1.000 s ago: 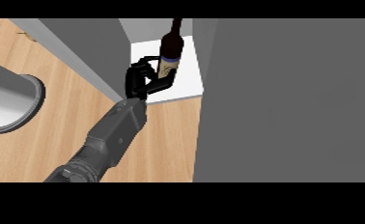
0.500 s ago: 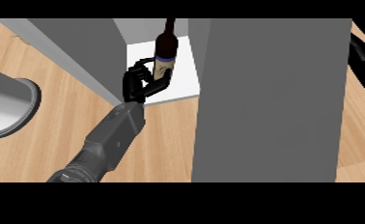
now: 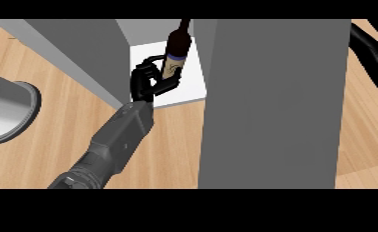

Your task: Pick up the wine, place it into the cabinet and close the cabinet

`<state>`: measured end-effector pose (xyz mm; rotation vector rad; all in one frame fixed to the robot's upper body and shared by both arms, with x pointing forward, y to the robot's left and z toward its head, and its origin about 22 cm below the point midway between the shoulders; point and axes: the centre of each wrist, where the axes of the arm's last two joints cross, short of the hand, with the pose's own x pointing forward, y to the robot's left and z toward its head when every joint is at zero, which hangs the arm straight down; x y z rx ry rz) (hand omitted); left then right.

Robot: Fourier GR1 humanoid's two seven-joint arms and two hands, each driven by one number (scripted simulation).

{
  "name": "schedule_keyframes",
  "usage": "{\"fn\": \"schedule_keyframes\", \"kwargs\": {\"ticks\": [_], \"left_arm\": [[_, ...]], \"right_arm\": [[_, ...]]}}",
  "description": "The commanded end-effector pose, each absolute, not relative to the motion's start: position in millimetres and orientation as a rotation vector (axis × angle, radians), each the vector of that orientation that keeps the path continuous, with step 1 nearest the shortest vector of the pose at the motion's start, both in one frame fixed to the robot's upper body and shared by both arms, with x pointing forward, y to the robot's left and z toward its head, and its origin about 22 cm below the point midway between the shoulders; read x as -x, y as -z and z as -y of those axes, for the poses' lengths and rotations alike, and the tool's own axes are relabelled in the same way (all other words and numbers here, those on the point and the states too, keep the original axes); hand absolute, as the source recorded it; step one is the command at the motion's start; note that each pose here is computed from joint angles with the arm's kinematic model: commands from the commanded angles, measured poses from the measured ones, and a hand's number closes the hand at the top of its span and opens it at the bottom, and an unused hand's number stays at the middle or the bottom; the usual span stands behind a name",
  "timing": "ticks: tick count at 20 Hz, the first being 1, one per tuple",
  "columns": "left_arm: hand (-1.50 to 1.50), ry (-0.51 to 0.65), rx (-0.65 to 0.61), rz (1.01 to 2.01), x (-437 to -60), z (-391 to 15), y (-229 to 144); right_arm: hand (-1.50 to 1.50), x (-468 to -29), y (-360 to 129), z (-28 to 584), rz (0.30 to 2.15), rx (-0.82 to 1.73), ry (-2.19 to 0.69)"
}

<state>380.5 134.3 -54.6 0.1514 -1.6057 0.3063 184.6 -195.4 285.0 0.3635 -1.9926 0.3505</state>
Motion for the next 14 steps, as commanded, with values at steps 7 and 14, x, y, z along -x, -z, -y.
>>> {"fn": "schedule_keyframes", "kwargs": {"ticks": [7, 14], "left_arm": [[1.5, -0.303, -0.171, 1.617, -404, -113, 16], [1.5, -0.282, -0.181, 1.627, -419, -103, -10]], "right_arm": [[-1.5, -182, -281, 200, 2.007, -0.371, -0.336], [-1.5, -185, -277, 207, 1.989, -0.34, -0.334]]}}
